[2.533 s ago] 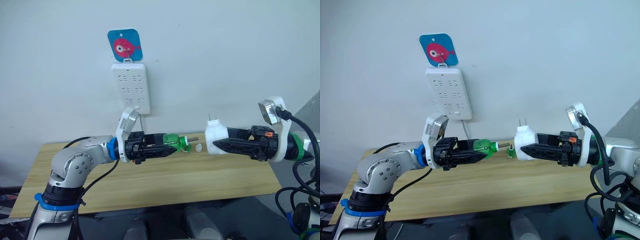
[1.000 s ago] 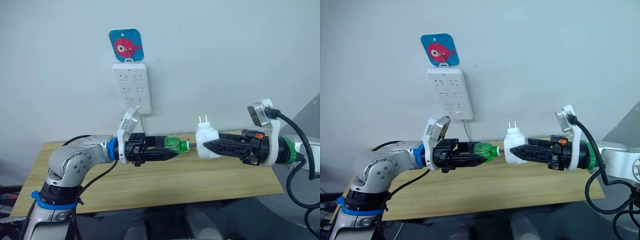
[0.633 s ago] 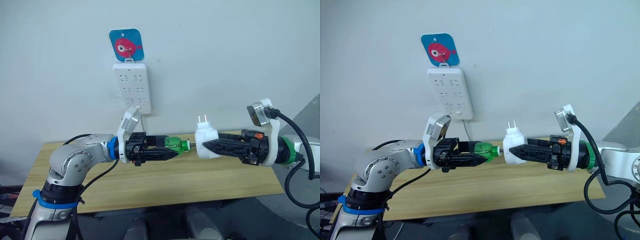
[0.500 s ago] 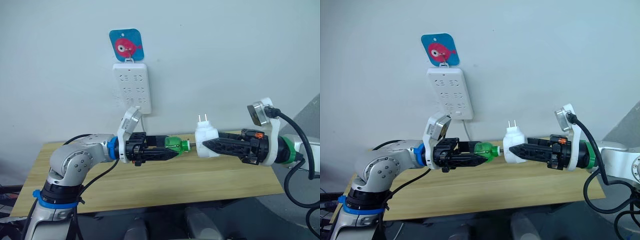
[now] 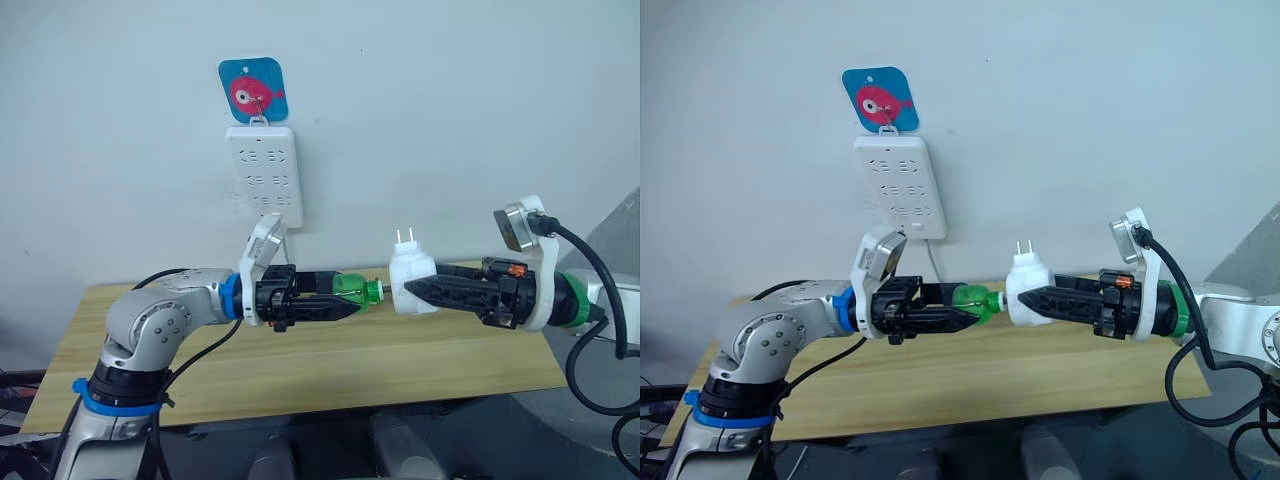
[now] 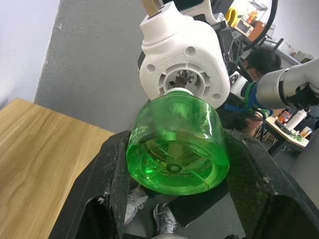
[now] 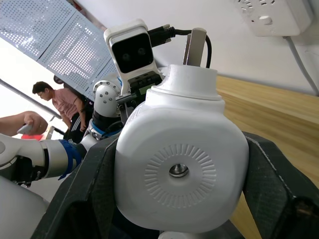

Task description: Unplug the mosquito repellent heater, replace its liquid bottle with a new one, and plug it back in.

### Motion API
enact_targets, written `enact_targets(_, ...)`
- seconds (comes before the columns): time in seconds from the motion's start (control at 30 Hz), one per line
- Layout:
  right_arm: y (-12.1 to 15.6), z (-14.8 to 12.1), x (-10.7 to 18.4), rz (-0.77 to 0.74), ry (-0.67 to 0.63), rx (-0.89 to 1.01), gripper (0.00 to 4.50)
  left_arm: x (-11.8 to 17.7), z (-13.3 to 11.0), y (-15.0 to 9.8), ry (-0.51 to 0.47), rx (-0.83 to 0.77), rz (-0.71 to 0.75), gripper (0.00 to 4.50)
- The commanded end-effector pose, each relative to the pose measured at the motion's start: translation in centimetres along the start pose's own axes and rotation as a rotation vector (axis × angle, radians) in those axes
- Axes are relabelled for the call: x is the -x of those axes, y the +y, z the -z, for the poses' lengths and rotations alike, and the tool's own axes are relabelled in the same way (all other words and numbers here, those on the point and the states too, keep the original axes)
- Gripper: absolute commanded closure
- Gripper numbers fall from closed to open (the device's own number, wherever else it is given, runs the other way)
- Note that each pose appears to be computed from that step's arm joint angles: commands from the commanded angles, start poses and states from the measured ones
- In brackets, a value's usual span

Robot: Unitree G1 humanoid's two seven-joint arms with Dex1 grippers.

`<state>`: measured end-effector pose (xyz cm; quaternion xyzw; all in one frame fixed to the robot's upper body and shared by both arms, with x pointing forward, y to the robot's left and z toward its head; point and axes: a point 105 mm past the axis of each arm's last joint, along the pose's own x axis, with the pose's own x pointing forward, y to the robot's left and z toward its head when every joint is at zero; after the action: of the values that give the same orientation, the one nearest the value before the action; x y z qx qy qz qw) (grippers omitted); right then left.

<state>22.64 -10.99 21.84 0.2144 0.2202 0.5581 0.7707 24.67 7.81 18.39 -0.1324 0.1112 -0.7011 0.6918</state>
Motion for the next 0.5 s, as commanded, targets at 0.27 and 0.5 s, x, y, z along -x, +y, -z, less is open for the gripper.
enact_targets(0.27, 0.63, 0.59, -0.23, -0.012, 0.034, 0.045, 1.46, -0.57, -1.26, -0.75, -0.014, -0.053, 0.050, 2.14)
enact_targets(0.5, 0.65, 0.82, 0.03, -0.017, 0.051, 0.044, 1.46, -0.11, -1.32, -0.55, -0.009, -0.052, 0.039, 2.14)
